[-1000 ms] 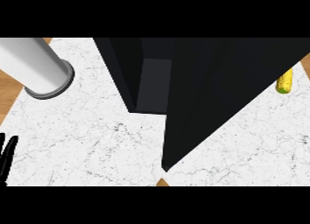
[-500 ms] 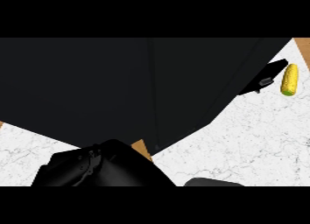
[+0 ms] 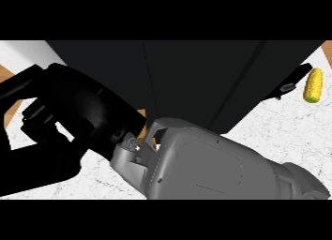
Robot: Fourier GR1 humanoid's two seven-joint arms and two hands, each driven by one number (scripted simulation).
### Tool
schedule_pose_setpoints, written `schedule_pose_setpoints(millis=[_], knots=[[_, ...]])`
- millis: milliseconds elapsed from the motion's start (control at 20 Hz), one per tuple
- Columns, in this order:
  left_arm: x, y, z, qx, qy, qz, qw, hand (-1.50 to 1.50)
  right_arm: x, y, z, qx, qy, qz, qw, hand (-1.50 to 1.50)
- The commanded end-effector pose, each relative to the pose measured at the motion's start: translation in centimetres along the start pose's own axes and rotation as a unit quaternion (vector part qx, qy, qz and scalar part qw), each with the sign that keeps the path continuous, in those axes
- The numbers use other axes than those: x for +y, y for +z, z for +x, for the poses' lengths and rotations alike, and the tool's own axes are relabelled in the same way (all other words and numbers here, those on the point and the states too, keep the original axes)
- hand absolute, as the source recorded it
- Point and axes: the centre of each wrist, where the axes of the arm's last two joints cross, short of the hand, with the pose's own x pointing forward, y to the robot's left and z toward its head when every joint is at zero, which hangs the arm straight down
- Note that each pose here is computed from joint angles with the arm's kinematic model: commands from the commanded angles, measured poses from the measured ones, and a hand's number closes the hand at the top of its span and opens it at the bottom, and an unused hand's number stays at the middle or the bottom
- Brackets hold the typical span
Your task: Pick up the wine, place it into the cabinet and close the cabinet
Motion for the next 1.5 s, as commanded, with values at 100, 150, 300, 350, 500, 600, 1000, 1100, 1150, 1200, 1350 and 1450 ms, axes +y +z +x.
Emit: schedule_pose_setpoints(millis=[100, 150, 300, 350, 500, 600, 1000, 1100, 1150, 1200, 1350, 1450], knots=[[0.4, -0.7, 0.5, -0.004, 0.001, -0.011, 0.9999, -1.5, -2.0, -2.7, -0.6, 0.089, -0.05, 0.145, 0.984, 1.5], [0.5, -0.4, 0.6, -0.009, -0.005, 0.0, 0.9999, -1.5, -2.6, -3.3, -0.9, 0.099, -0.057, 0.153, 0.982, 1.5], [1.1, -0.4, 1.8, -0.011, -0.003, 0.005, 0.9999, -1.5, -5.5, -5.0, -0.3, 0.086, -0.11, 0.097, 0.985, 1.5], [1.4, -1.1, 2.5, -0.005, -0.011, 0.01, 0.9999, -1.5, -6.5, -5.1, -2.8, 0.087, -0.109, 0.084, 0.987, 1.5], [2.4, -0.6, 2.3, -0.009, -0.01, 0.011, 0.9998, -1.5, -8.5, -5.6, -3.8, 0.04, -0.065, 0.025, 0.997, 1.5], [2.9, -2.1, 3.3, -0.016, -0.013, 0.019, 0.9996, -1.5, -11.1, -5.5, -3.1, 0.043, -0.06, -0.004, 0.997, 1.5], [1.3, -0.8, 2.5, -0.003, -0.003, -0.007, 1.0, -1.5, -14.8, -4.1, -7.4, 0.038, -0.055, -0.087, 0.994, 1.5], [1.5, -1.5, 3.0, -0.014, 0.008, -0.014, 0.9998, -1.5, -16.7, -3.0, -7.1, 0.023, -0.059, -0.102, 0.993, 1.5], [1.4, -2.0, 3.1, -0.018, 0.007, -0.013, 0.9997, -1.5, -16.3, -3.2, -7.7, 0.023, -0.055, -0.088, 0.994, 1.5], [0.9, -1.1, 2.8, -0.007, 0.021, -0.015, 0.9997, -1.5, -17.9, -2.1, -7.9, 0.024, -0.062, -0.108, 0.992, 1.5], [0.2, -1.3, 2.5, -0.003, 0.033, -0.016, 0.9993, -1.5, -18.3, -2.0, -7.3, 0.006, -0.069, -0.13, 0.989, 1.5], [-0.1, -1.4, 2.6, 0.005, 0.035, -0.027, 0.999, -1.5, -18.5, -1.8, -7.8, 0.004, -0.07, -0.127, 0.989, 1.5]])
